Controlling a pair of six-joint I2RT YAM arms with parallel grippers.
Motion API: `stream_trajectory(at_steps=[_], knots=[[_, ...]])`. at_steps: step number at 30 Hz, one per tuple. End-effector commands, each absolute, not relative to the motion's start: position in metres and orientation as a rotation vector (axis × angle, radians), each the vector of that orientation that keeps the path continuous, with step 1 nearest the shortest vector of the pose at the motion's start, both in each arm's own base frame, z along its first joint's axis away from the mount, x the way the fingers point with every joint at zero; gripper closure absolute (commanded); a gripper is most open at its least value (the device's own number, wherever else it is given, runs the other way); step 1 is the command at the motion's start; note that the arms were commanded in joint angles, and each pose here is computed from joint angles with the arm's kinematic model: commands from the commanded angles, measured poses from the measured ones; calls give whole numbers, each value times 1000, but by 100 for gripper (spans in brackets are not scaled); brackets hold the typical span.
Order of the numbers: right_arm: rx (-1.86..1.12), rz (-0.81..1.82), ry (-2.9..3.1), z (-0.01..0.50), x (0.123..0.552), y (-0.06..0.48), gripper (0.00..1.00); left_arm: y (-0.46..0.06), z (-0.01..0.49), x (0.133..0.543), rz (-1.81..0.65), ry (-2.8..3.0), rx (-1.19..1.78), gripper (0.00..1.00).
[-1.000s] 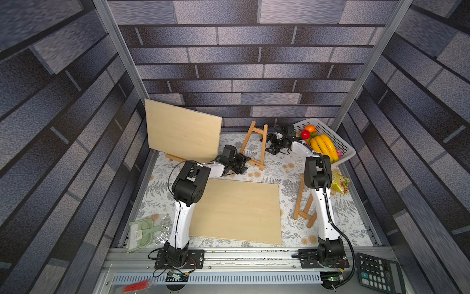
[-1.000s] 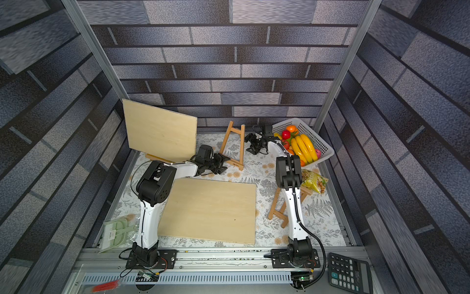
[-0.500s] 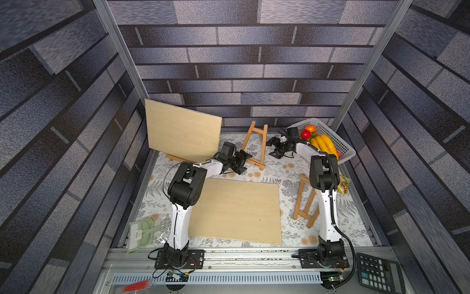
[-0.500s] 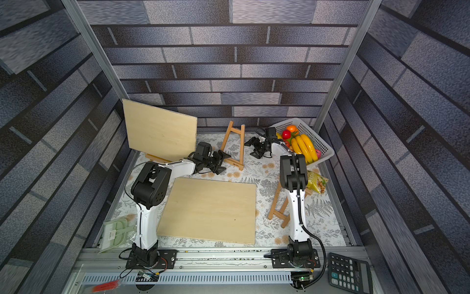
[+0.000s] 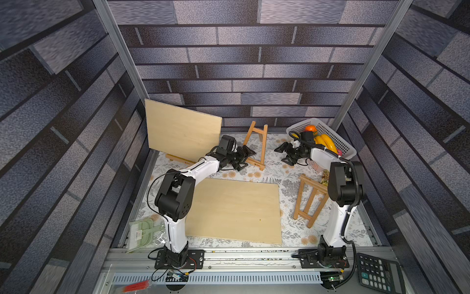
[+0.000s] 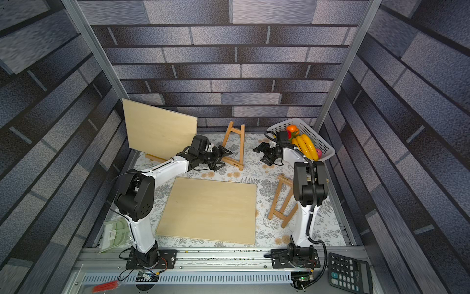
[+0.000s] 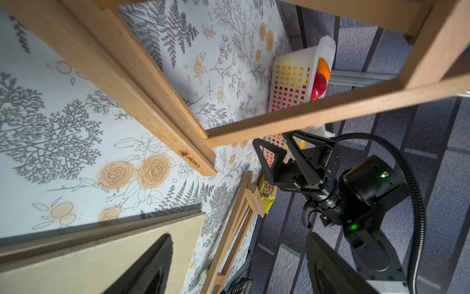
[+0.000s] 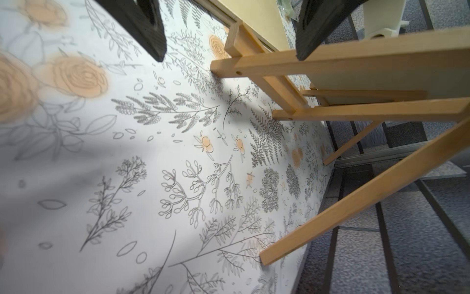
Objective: Assemble the easel
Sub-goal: Place the easel at the center of the board, then move the easel to the center of the board.
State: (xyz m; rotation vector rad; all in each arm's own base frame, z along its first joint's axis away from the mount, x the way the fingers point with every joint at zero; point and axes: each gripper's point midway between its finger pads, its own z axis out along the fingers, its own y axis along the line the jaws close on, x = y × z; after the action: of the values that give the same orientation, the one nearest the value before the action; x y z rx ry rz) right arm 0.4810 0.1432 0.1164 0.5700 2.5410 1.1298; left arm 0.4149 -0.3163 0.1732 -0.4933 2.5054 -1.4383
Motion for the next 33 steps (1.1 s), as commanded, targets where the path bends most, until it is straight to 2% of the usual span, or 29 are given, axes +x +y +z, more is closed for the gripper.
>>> stream_trajectory(at_steps=[1,6,12,21,30,31,33], knots=[[436,1053,2509,144,461,135,20,-312,211,383,-1385,2527,-271,17],[181,1038,2370,179,432,139,21,-288,230,355,-1259,2527,-145,17],[-143,1049,2122,217,431,164,24,-238,246,351,-1222,2417,-229,17],[-304,1086,2028,212,468,208,31,-166,263,359,-1195,2321,-390,16],[-294,1076,2039,190,497,214,33,-151,255,358,-1179,2321,-448,17],[-293,1076,2041,188,500,215,34,-151,254,358,-1180,2325,-452,17],[-290,1088,2041,183,504,217,44,-149,253,359,-1179,2324,-455,17]])
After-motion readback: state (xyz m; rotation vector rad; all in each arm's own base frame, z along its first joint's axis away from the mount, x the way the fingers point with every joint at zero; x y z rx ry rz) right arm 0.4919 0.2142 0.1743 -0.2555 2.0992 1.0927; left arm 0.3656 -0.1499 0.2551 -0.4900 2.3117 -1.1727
